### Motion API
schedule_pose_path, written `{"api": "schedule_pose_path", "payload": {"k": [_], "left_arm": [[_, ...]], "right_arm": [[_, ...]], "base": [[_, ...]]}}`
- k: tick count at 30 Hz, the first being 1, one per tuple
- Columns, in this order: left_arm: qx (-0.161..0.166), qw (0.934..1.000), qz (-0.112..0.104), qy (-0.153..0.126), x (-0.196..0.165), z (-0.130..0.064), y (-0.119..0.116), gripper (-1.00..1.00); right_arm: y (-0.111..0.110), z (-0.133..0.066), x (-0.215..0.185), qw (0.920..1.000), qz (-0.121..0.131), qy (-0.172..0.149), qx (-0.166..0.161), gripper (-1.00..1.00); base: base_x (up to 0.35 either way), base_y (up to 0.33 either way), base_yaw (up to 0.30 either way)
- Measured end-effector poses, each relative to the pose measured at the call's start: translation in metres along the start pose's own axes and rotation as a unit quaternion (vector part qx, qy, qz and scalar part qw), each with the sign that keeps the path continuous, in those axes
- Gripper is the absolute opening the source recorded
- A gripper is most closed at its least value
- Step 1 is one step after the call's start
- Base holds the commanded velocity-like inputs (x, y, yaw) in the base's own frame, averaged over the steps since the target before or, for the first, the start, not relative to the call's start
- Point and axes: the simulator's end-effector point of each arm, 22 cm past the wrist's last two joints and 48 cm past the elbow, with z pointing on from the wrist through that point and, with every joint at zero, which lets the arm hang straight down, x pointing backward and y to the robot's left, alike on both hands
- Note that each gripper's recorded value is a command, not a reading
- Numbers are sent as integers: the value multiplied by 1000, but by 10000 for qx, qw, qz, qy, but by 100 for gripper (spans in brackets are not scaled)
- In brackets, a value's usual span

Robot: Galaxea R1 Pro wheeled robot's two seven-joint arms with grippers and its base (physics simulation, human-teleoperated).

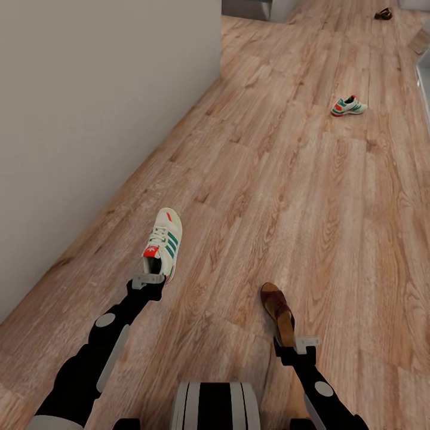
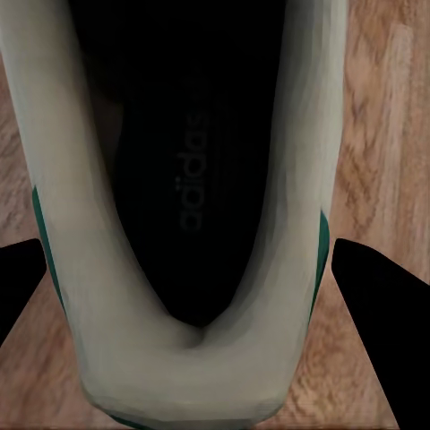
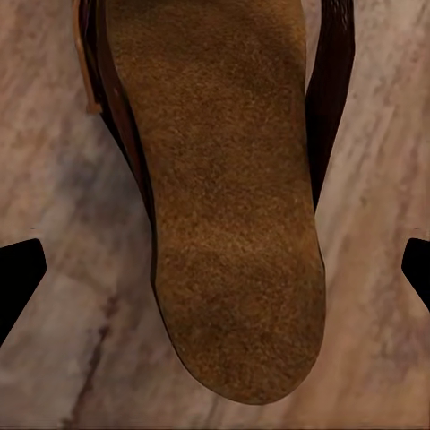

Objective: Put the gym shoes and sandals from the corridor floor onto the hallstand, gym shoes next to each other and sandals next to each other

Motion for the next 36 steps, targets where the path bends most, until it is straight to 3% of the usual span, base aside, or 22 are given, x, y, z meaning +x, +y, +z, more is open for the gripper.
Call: {"api": "schedule_pose_path", "payload": {"k": [10,36], "left_arm": [[-22,9997,-46,240,30,9,4,-100],[-37,9989,-87,452,56,16,6,-100]], "right_arm": [[2,5,26,9997,-7,237,-14,100],[3,8,50,9990,-10,447,-26,100]], "base": [[0,0,-33],[0,0,-5]]}}
